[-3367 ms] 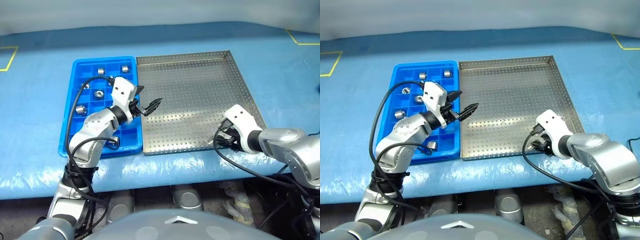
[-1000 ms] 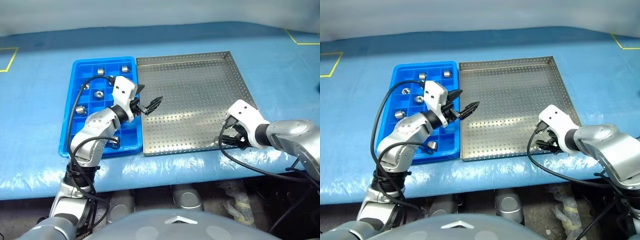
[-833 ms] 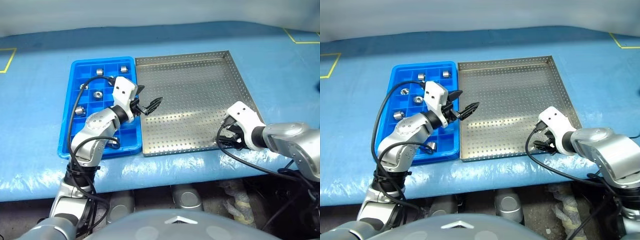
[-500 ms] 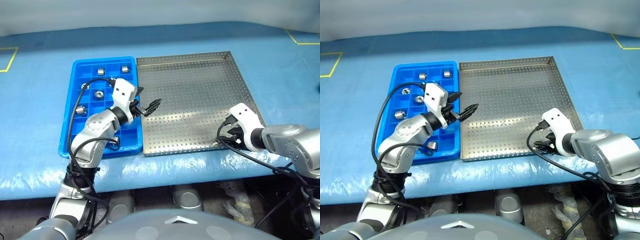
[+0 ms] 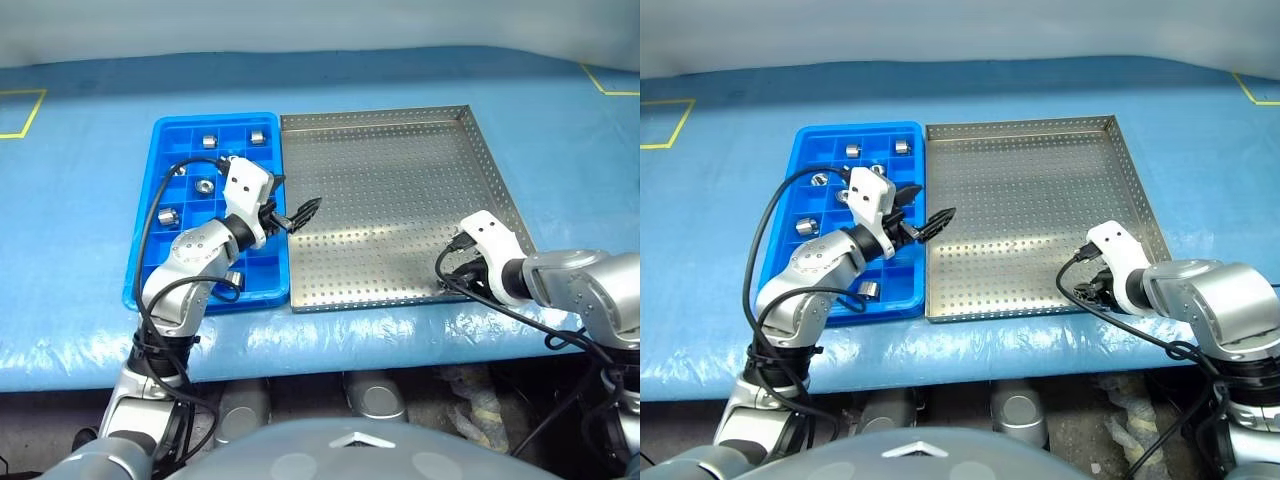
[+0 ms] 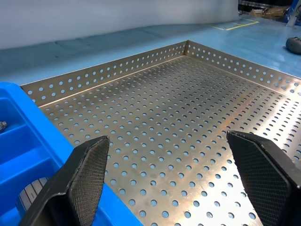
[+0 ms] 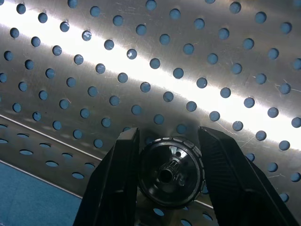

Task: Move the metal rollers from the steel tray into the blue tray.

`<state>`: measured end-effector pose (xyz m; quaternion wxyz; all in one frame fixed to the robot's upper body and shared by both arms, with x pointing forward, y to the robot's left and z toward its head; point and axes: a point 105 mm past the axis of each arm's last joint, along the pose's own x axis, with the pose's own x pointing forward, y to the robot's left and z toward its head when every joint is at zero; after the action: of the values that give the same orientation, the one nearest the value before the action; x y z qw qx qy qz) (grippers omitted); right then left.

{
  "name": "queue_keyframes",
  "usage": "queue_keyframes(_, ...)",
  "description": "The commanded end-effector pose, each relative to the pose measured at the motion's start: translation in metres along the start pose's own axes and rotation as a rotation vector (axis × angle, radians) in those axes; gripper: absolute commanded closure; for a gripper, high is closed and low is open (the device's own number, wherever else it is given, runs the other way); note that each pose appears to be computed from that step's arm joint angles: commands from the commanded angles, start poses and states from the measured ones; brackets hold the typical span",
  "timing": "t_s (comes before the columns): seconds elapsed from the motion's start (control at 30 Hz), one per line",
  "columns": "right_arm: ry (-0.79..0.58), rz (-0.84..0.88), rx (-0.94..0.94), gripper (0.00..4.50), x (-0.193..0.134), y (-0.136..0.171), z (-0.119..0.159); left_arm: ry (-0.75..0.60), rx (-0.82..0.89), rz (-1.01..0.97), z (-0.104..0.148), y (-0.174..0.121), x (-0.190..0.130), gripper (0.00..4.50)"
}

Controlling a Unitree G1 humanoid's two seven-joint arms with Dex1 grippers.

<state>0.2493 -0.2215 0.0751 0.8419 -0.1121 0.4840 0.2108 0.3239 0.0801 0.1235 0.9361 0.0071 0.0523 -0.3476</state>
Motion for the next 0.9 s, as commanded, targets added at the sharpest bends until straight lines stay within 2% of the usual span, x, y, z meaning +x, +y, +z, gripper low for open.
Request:
queue_keyframes(0.03, 0.015, -0.003, 0.009, 2.88, 0.001, -0.001, -0.002, -0.046, 0.024, -0.004, 0.012, -0.002, -0.001, 0.15)
queue_keyframes(0.33, -0.076, -0.032, -0.022, 2.89, -0.004, -0.001, 0.020, -0.051, 0.026, -0.001, 0.014, 0.000, 0.000, 0.15)
queue_keyframes(0.43, -0.142, -0.036, -0.049, 2.89, -0.008, 0.004, 0.035, -0.055, 0.024, 0.001, 0.015, 0.001, 0.000, 0.15)
queue_keyframes(0.53, -0.265, -0.038, -0.076, 2.89, -0.017, 0.012, 0.062, -0.072, 0.018, 0.020, 0.018, 0.004, -0.001, 0.15)
queue_keyframes(0.73, -0.567, 0.084, -0.129, 2.89, -0.030, 0.065, 0.123, -0.174, 0.072, 0.113, 0.058, 0.032, -0.021, 0.15)
queue_keyframes(0.9, -0.716, 0.267, -0.176, 2.89, -0.024, 0.126, 0.155, -0.238, 0.222, 0.235, 0.104, 0.066, -0.053, 0.15)
